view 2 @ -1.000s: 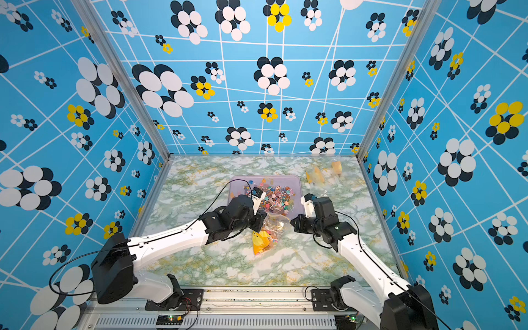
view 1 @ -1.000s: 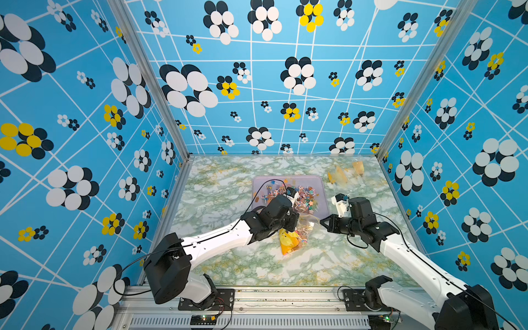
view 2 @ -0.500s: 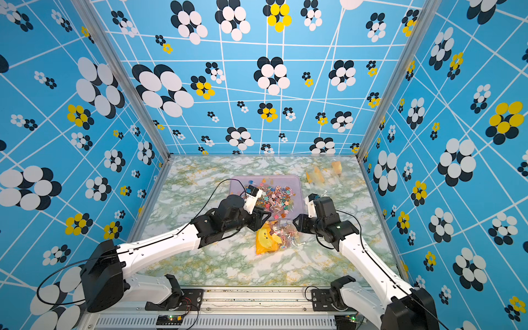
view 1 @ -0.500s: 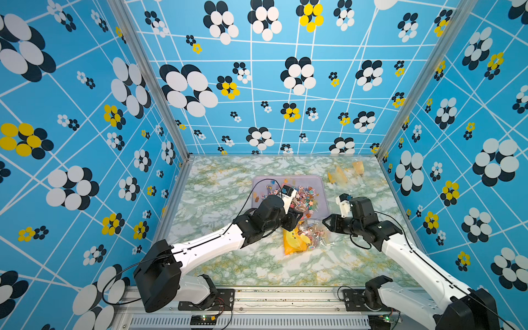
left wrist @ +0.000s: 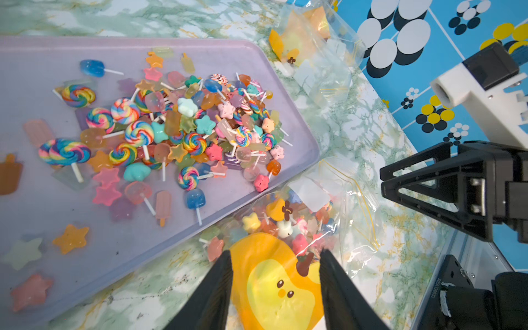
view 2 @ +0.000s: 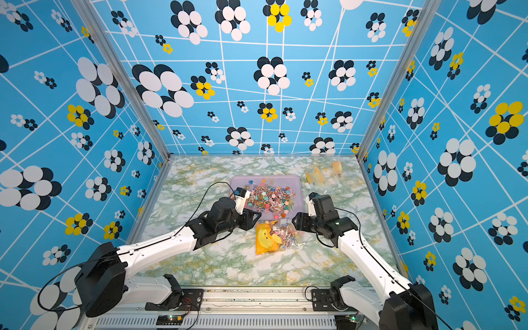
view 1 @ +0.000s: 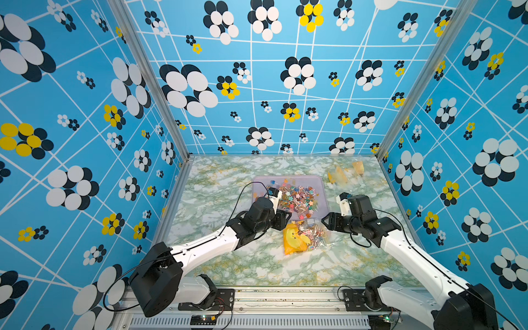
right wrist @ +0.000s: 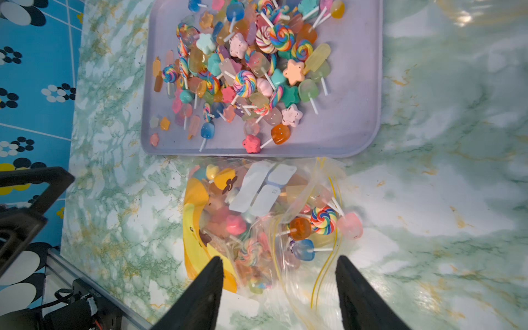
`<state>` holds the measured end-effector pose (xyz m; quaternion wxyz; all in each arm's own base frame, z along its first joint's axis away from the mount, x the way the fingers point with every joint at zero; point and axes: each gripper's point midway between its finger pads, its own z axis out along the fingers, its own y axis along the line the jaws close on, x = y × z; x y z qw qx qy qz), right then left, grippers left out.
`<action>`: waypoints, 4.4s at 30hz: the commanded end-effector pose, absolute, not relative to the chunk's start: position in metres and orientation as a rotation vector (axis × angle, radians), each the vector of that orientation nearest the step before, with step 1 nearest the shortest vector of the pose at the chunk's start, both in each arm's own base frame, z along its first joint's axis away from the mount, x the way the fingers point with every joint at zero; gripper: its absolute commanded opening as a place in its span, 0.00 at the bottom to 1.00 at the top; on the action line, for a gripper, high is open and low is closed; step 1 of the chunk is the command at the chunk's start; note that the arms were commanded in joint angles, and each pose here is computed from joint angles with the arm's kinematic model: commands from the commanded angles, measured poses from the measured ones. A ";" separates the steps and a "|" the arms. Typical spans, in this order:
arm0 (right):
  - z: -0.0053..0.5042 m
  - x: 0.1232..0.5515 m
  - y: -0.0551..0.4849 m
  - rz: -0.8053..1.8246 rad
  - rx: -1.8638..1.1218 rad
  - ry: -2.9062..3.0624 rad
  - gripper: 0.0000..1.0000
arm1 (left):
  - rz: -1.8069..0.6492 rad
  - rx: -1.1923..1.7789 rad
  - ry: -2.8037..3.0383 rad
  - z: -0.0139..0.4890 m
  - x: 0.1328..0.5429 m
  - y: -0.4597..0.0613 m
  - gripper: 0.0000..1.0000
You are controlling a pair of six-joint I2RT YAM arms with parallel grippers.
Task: Pour candies out of the ziploc bag
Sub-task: 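Pick up the ziploc bag from the center of the board, then pour the candies out of the ziploc bag onto the tray.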
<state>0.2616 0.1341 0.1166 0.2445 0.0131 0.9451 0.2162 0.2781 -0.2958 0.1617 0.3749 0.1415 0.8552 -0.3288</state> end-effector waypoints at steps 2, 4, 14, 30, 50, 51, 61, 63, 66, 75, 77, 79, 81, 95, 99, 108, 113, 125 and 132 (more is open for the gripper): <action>0.095 0.260 0.139 0.629 0.068 2.632 0.66 | -0.912 0.316 2.180 0.162 0.276 -0.295 0.55; 0.087 0.260 0.140 0.631 0.075 2.656 0.65 | -0.915 0.312 2.188 0.159 0.274 -0.294 0.56; 0.081 0.264 0.166 0.750 0.037 2.658 0.27 | -0.919 0.310 2.227 0.146 0.272 -0.295 0.58; 0.137 0.259 0.192 0.849 -0.072 2.540 0.03 | -0.920 0.291 2.280 0.126 0.270 -0.292 0.58; 0.194 0.259 0.211 0.927 -0.177 2.429 0.01 | -1.055 0.123 2.300 0.106 0.278 -0.277 0.67; 0.197 0.260 0.212 0.931 -0.182 2.424 0.01 | -1.063 0.115 2.296 0.106 0.278 -0.276 0.67; 0.236 0.271 0.219 0.933 -0.251 2.351 0.01 | -1.238 0.062 2.197 0.124 0.282 -0.275 0.78; 0.246 0.274 0.222 0.933 -0.270 2.333 0.00 | -1.283 0.051 2.172 0.125 0.282 -0.276 0.79; 0.267 0.278 0.224 0.927 -0.309 2.299 0.00 | -1.362 0.014 2.125 0.128 0.284 -0.275 0.81; 0.326 0.294 0.234 0.930 -0.375 2.176 0.00 | -1.635 -0.040 1.923 0.155 0.299 -0.287 0.99; 0.336 0.298 0.238 0.939 -0.384 2.153 0.00 | -1.681 -0.046 1.880 0.161 0.301 -0.289 1.00; 0.342 0.302 0.241 0.939 -0.394 2.142 0.01 | -1.704 -0.058 1.861 0.163 0.303 -0.291 0.99; 0.348 0.305 0.242 0.938 -0.398 2.128 0.01 | -1.722 -0.063 1.850 0.165 0.305 -0.292 0.99; 0.381 0.324 0.255 0.953 -0.424 2.043 0.00 | -1.770 -0.026 1.818 0.182 0.295 -0.300 1.00; 0.389 0.327 0.260 0.958 -0.441 2.029 0.00 | -1.793 -0.007 1.811 0.186 0.291 -0.302 0.99; 0.413 0.333 0.274 0.973 -0.482 1.982 0.00 | -1.788 0.001 1.807 0.187 0.285 -0.299 0.99; 0.417 0.333 0.282 0.973 -0.506 1.979 0.00 | -1.781 0.012 1.778 0.196 0.283 -0.294 0.99; 0.422 0.332 0.289 0.963 -0.532 1.974 0.00 | -1.772 -0.043 1.699 0.222 0.306 -0.258 1.00; 0.423 0.328 0.297 0.976 -0.566 1.972 0.00 | -1.779 -0.044 1.698 0.223 0.313 -0.260 1.00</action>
